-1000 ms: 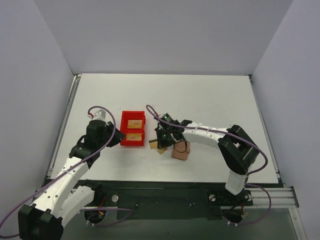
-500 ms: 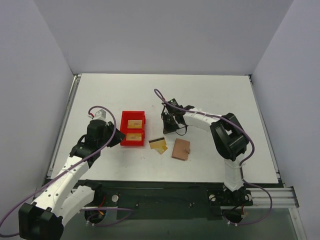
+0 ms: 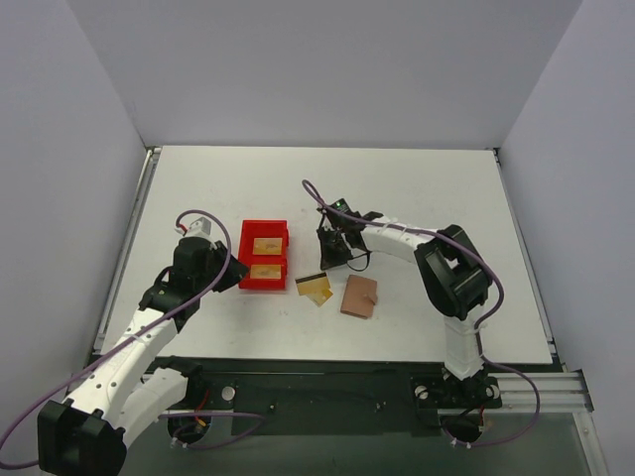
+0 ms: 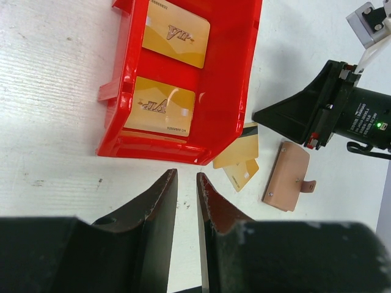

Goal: Put the credit cards into the card holder
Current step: Pick up the credit card at the corner of the board.

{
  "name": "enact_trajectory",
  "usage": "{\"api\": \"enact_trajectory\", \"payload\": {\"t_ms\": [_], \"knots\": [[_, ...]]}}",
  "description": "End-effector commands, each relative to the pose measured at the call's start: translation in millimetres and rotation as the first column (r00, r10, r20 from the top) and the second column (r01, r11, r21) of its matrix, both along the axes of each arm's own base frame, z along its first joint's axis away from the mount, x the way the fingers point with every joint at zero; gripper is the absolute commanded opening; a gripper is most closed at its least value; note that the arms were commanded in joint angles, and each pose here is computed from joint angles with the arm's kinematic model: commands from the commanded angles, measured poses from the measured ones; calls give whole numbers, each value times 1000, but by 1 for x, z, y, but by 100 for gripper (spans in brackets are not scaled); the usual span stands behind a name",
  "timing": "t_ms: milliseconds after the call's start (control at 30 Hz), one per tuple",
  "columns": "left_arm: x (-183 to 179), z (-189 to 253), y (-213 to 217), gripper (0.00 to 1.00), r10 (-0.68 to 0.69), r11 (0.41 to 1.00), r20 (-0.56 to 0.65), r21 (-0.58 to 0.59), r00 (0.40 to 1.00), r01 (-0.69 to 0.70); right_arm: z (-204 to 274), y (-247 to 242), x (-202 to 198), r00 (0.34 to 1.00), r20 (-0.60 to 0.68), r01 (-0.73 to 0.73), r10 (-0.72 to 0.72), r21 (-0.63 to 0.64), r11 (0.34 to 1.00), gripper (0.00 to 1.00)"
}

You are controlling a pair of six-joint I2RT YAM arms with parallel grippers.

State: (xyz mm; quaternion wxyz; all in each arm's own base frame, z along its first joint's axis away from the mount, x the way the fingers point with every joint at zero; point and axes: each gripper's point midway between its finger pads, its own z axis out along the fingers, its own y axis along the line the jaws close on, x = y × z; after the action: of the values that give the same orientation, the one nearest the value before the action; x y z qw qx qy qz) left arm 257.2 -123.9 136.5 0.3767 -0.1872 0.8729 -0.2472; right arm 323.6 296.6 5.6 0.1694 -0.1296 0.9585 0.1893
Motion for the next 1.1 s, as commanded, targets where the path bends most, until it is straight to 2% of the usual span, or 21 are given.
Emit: {"api": "enact_trajectory", "payload": {"t_ms": [0, 400, 767, 1067], "knots": [[8, 13, -4, 29, -2, 1000, 48, -19, 999, 3, -13, -4, -40, 995, -77, -69, 64, -59, 996, 2], [7, 12, -4, 29, -3, 1000, 50, -24, 999, 4, -23, 0, -94, 982, -121, -158, 145, -109, 981, 2], [7, 11, -4, 29, -4, 1000, 48, -25, 999, 5, -27, 15, -133, 969, -157, -203, 190, -75, 976, 2], [3, 5, -4, 29, -3, 1000, 36, -30, 999, 4, -31, 35, -163, 943, -158, -303, 293, -46, 952, 3]]}}
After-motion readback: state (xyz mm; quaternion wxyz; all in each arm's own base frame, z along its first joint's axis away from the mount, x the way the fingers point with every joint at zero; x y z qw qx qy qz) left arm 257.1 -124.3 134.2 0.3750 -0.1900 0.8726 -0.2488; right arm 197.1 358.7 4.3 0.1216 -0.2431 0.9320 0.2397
